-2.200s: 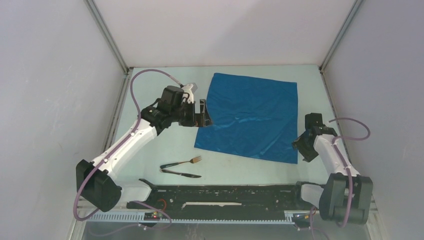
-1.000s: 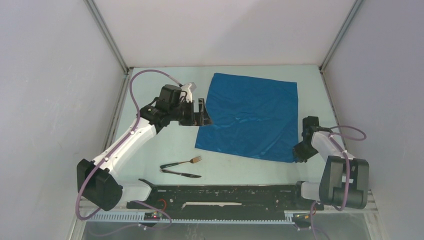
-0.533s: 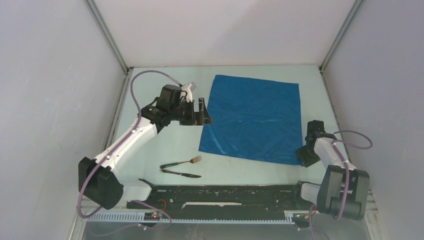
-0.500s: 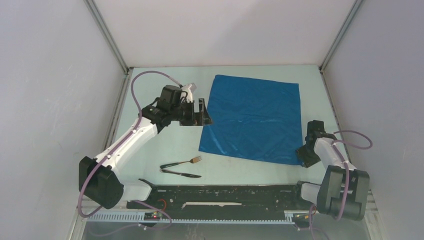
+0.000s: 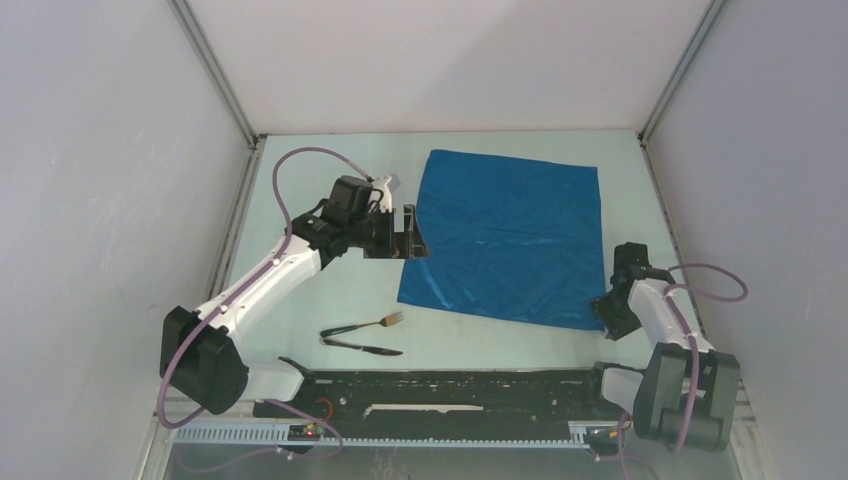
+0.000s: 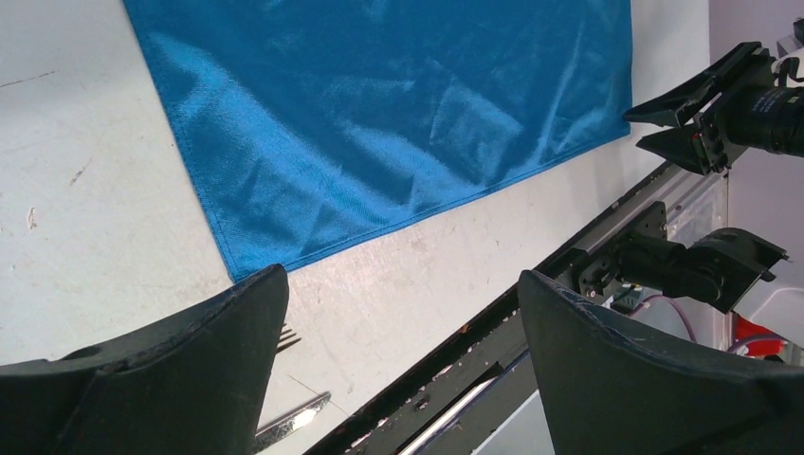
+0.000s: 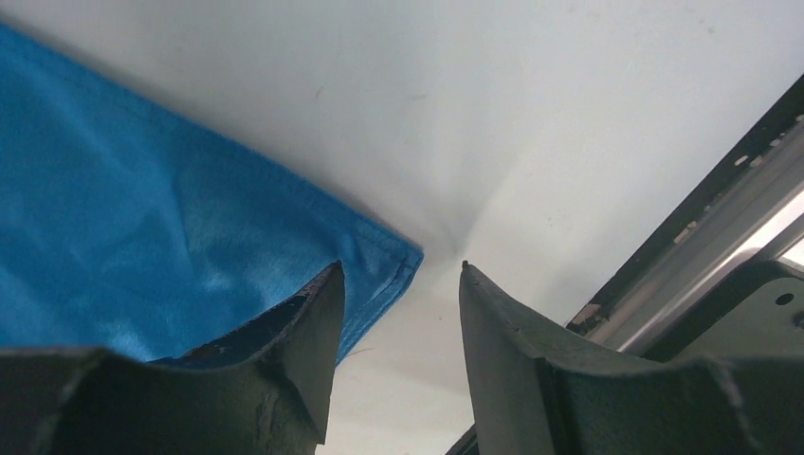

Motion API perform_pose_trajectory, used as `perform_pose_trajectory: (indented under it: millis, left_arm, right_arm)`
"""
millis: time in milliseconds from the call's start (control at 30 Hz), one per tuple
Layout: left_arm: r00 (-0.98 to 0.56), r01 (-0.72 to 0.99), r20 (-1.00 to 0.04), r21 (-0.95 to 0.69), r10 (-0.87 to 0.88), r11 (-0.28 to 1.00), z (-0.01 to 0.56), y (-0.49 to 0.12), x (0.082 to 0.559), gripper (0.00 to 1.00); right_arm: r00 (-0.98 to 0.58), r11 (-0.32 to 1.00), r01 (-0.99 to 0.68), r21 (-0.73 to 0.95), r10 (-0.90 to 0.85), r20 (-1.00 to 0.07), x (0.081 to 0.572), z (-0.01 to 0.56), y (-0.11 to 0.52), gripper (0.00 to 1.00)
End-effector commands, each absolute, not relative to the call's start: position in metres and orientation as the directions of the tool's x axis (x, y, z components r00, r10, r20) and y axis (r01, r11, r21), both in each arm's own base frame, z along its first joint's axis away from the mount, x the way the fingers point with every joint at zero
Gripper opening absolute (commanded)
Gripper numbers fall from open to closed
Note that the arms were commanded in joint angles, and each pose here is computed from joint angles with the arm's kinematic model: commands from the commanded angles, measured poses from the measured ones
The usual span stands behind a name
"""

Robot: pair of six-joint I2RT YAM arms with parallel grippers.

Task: Fold the napkin into a case and place the utensils inside
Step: Flatten out the crumpled napkin at the center of the board.

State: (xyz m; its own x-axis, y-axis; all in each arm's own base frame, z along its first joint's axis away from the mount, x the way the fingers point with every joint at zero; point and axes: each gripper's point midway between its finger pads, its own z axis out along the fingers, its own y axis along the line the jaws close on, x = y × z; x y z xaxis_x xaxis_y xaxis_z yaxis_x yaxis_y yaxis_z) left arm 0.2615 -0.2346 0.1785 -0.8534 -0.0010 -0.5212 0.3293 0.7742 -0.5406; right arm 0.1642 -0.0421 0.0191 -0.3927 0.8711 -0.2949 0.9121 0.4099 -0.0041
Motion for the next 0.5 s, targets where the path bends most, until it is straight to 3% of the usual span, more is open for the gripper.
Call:
perform_pose_trajectory:
  millis: [0,333,400,467]
  left_arm:
    - [-0.835,0.356,-0.55,-0.557,-0.011,0.75,0.195,-0.24,0.264,0.99]
    - [-0.839,0.349,-0.544,-0.556,-0.014,0.754,0.192,-0.239,0.265,0.99]
    - [-0.839,0.343,-0.544,-0.553,-0.017,0.759,0.191,-0.238,0.265,0.99]
    - [-0.837,0.334,-0.546,-0.544,-0.022,0.769,0.189,-0.236,0.267,0.99]
  right_arm:
    - [-0.363,0.378,0.926,-0.023,0.871,-0.331,0.165,0.017,-0.058,0.55]
    - [-0.382,0.398,0.917,0.003,0.881,-0.279,0.17,0.004,-0.048,0.5]
    - [-0.377,0.393,0.919,0.007,0.885,-0.273,0.169,0.002,-0.048,0.37]
    - [-0.377,0.396,0.918,0.015,0.884,-0.275,0.169,0.002,-0.049,0.12]
